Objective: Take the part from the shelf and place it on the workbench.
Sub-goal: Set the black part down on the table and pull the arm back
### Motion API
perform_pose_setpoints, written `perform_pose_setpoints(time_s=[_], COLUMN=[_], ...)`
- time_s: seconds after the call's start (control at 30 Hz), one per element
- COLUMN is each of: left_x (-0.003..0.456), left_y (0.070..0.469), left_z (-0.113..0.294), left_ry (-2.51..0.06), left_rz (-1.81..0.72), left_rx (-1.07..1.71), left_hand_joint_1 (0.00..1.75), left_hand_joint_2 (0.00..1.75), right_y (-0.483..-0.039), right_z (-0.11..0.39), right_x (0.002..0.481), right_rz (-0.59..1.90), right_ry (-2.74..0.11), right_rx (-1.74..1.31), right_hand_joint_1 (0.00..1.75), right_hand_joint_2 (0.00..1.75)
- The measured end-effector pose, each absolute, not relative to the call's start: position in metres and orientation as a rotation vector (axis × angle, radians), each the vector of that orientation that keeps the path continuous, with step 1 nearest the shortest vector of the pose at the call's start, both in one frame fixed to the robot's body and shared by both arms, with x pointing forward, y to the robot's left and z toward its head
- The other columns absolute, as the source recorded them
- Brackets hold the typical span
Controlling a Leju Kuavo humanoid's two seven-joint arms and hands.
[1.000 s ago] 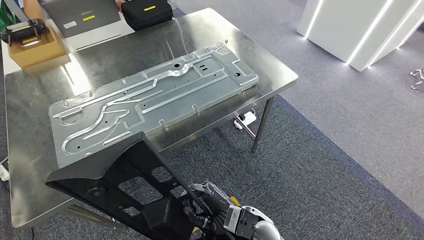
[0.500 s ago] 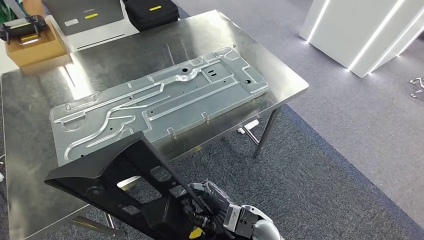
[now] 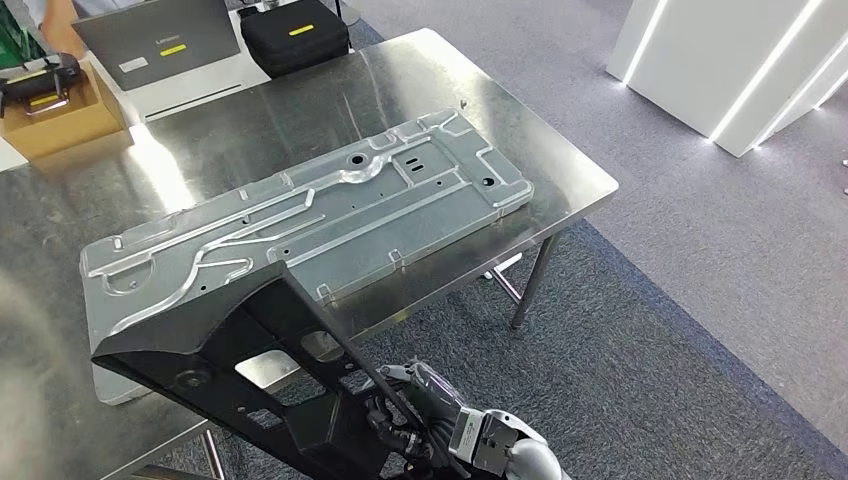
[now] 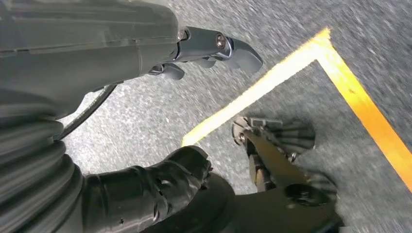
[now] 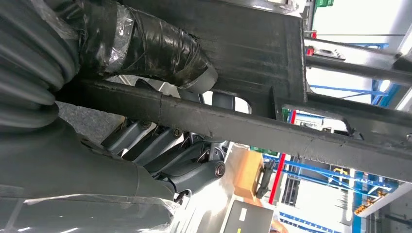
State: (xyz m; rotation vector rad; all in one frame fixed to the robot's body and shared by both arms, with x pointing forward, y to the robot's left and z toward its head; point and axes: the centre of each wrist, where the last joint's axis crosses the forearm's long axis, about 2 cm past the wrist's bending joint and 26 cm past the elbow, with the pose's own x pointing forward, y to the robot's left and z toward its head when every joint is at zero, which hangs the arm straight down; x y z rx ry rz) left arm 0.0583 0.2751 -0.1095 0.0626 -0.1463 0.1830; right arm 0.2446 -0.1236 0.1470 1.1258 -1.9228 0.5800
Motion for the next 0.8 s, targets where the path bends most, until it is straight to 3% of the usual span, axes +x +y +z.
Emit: perform_pose_setpoints(time_s=[0.47, 0.63, 0.8], left_x=[0.059, 0.065, 0.072], left_y=[0.276, 0.277, 0.275], left_z=[-0.109, -0.108, -0.107], left_ry=[-0.145, -0.141, -0.134], left_rz=[0.171, 0.147, 0.120], left_rx=[0.066, 0.059, 0.052], left_hand_joint_1=[0.00, 0.00, 0.00], left_hand_joint_2=[1.75, 1.75, 1.75], right_y=[-0.133, -0.138, -0.138], right_z=[0.178, 0.227, 0.311], right_x=[0.297, 0.351, 0.407], right_rz=[0.592, 0.624, 0.666], right_ry=[-1.915, -1.989, -2.132], right_rx=[1.058, 0.895, 0.585], right_hand_joint_1=[1.75, 1.75, 1.75], right_hand_joint_2=[1.75, 1.75, 1.75])
